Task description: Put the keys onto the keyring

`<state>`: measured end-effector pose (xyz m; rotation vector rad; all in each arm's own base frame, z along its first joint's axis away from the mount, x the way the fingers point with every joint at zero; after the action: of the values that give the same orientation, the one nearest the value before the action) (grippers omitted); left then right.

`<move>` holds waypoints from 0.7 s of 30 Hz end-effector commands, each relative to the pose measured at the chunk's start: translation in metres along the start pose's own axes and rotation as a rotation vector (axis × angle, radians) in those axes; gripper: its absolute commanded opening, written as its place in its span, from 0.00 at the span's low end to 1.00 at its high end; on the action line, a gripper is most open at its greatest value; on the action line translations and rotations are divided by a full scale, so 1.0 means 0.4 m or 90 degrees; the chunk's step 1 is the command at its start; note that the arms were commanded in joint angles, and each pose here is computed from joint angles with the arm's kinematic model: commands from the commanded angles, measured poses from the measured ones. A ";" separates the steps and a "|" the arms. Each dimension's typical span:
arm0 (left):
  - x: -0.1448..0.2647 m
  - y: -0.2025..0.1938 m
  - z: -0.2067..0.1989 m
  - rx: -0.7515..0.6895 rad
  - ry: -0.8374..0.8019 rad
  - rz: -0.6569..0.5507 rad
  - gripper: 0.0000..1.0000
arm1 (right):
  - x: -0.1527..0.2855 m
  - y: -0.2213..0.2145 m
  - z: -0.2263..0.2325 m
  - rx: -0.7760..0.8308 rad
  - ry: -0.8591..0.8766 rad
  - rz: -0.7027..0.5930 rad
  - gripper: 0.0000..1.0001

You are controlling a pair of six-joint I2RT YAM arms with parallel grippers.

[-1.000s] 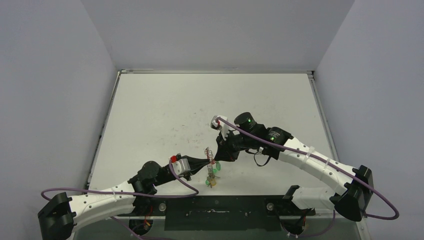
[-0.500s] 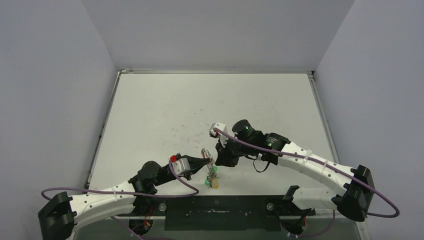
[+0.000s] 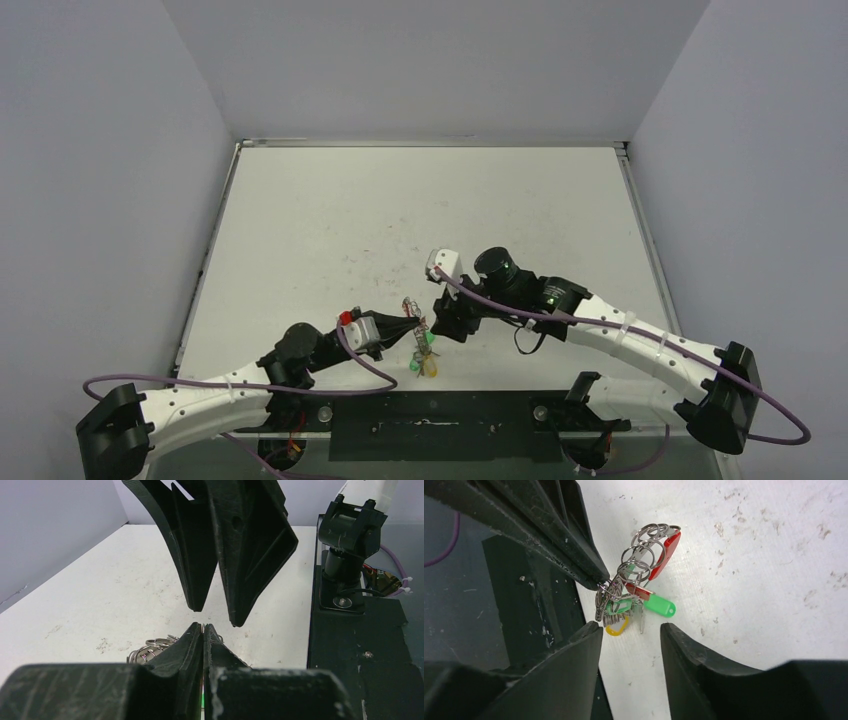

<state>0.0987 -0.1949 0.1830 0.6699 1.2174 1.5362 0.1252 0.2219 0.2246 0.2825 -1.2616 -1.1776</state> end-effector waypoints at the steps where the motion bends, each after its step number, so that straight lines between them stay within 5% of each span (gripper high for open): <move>1: -0.007 0.042 0.013 -0.002 0.019 -0.055 0.00 | 0.013 0.031 -0.006 0.109 0.031 -0.079 0.49; 9: -0.007 0.040 0.011 0.000 0.015 -0.053 0.00 | -0.004 0.045 -0.006 0.215 0.092 -0.127 0.51; 21: -0.009 0.043 0.012 0.003 0.016 -0.054 0.00 | -0.043 0.050 -0.002 0.233 0.148 -0.136 0.42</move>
<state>0.0983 -0.1946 0.1835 0.6688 1.2211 1.5326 0.1359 0.2355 0.2281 0.7215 -1.2847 -1.0698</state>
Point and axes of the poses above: each gripper's point midway between its finger pads, its own x axis back along the fingers, its own z axis along the line the jaws close on, y = z × x, the point moved 9 cm from there along x, back along the fingers, and after that the axes turned 13 degrees about -x, right-handed, at the moved point
